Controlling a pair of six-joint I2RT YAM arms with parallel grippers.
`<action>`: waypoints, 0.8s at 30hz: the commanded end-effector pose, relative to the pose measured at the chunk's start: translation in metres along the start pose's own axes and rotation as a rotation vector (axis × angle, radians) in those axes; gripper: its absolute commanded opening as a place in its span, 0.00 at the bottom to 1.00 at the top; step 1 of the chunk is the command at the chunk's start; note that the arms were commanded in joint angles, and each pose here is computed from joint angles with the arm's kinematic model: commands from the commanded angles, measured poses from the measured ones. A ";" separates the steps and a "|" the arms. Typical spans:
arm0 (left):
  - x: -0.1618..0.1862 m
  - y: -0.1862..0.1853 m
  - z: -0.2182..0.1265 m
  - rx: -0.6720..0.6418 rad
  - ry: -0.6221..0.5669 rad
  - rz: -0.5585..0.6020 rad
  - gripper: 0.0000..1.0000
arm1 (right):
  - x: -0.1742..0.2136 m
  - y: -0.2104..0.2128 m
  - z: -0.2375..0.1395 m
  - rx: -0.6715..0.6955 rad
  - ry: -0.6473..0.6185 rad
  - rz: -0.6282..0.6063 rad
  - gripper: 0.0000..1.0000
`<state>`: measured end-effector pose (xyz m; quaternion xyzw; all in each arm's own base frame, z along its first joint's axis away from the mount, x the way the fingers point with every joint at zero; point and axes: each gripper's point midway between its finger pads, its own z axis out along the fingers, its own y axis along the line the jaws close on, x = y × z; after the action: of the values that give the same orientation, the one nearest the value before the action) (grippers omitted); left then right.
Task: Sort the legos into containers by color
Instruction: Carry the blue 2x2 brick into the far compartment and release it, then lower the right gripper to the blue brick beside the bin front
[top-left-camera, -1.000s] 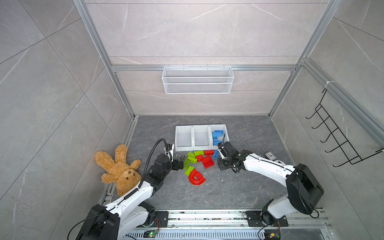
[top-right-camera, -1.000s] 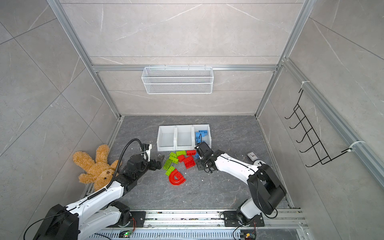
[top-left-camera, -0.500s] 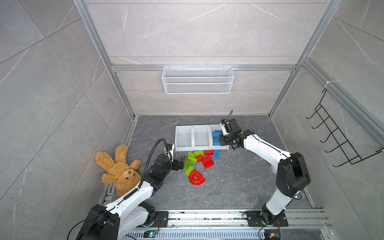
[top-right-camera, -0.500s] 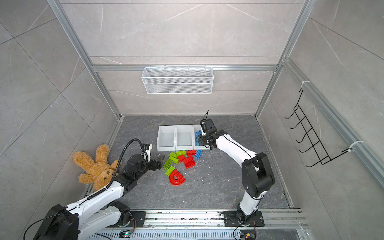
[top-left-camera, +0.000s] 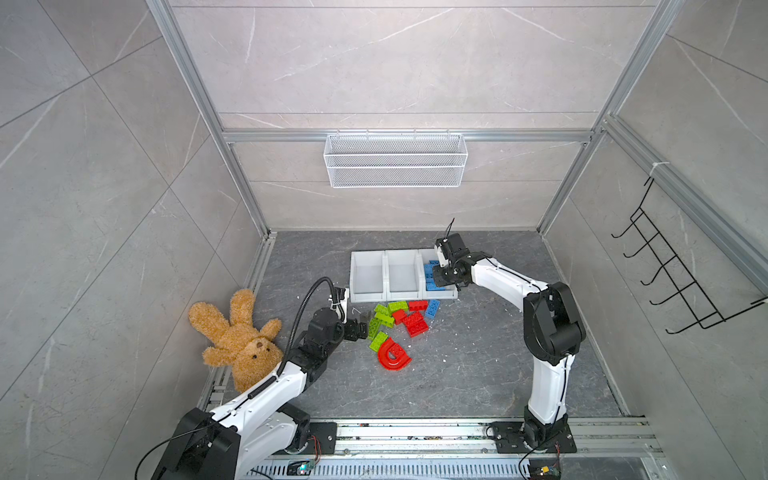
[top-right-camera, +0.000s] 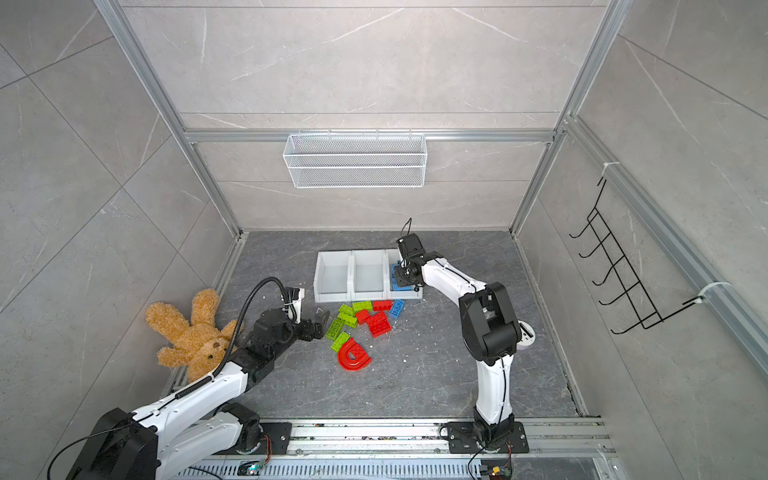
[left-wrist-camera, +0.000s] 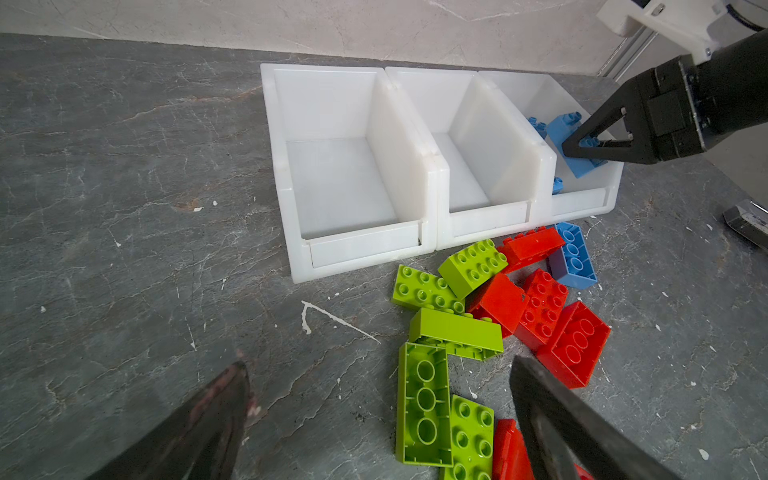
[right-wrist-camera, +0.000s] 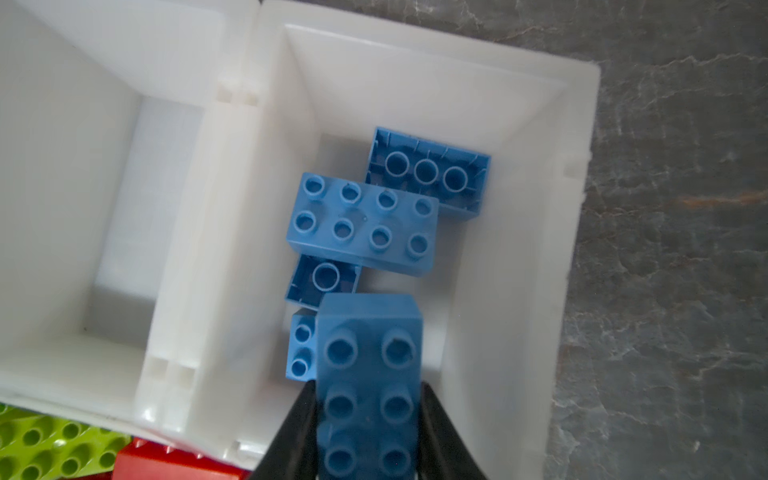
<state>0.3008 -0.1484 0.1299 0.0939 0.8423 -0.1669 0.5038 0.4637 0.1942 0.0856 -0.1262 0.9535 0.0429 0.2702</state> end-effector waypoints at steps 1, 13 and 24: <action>-0.015 -0.003 0.001 0.009 -0.048 0.018 0.99 | 0.001 -0.004 0.008 0.025 -0.002 0.008 0.32; -0.015 -0.001 -0.001 0.002 -0.054 0.022 0.99 | -0.008 -0.005 -0.019 0.025 -0.034 0.001 0.59; -0.016 -0.002 -0.003 0.007 -0.061 0.018 1.00 | 0.053 0.043 -0.069 -0.124 -0.092 0.120 0.57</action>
<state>0.3008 -0.1484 0.1292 0.0940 0.8429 -0.1666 0.5029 0.3922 0.1983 0.1182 -0.1028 0.9445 0.0966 0.2966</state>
